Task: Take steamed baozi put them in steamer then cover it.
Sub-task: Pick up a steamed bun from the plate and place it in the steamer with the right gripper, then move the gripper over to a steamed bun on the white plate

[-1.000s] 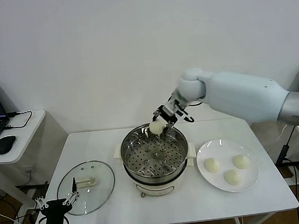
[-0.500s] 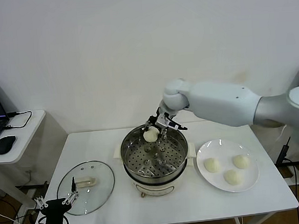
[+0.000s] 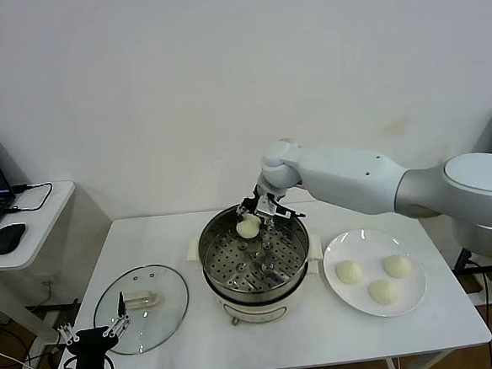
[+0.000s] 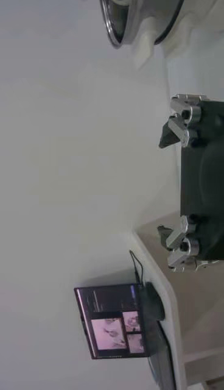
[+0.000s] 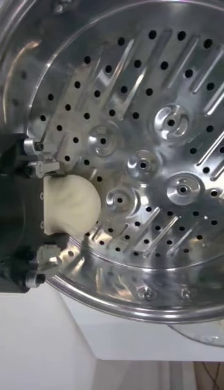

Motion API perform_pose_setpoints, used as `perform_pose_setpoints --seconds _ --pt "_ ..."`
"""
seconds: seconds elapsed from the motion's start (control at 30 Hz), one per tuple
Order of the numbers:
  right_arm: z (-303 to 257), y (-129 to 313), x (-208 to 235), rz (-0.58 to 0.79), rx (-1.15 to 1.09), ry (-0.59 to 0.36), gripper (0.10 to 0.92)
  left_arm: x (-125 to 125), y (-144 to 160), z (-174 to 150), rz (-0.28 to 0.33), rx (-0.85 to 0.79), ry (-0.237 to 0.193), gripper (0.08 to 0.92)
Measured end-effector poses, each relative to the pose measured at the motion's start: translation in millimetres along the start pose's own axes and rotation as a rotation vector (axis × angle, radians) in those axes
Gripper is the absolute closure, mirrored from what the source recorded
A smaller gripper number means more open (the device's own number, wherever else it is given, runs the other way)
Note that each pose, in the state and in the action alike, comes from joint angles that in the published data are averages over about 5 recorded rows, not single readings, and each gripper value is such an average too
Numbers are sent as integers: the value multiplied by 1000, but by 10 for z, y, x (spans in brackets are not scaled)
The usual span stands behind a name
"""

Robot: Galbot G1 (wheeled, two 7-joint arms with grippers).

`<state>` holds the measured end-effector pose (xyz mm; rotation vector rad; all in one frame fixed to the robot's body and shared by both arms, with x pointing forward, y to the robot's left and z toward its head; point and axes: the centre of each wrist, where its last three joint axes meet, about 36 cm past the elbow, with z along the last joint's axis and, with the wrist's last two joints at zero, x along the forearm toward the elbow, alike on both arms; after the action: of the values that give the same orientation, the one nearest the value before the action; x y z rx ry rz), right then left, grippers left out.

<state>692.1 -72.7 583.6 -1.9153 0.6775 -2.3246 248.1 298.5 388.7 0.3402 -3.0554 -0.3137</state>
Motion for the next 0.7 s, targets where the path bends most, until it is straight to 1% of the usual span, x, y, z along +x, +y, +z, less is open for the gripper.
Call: perform_pose_setpoints --seconds 0.13,0.4,0.57,0.7 --pt "-4 -6 99 4 -33 -4 203 15 -7 -30 2 2 -3 177" --pt "-11 39 602 1 -237 33 200 12 10 -102 9 1 -16 177" --pt "-14 250 1032 13 -437 80 200 -8 34 -157 12 1 -25 177" --pt "-60 551 1303 15 -592 109 200 -27 47 -185 17 -1 -29 177"
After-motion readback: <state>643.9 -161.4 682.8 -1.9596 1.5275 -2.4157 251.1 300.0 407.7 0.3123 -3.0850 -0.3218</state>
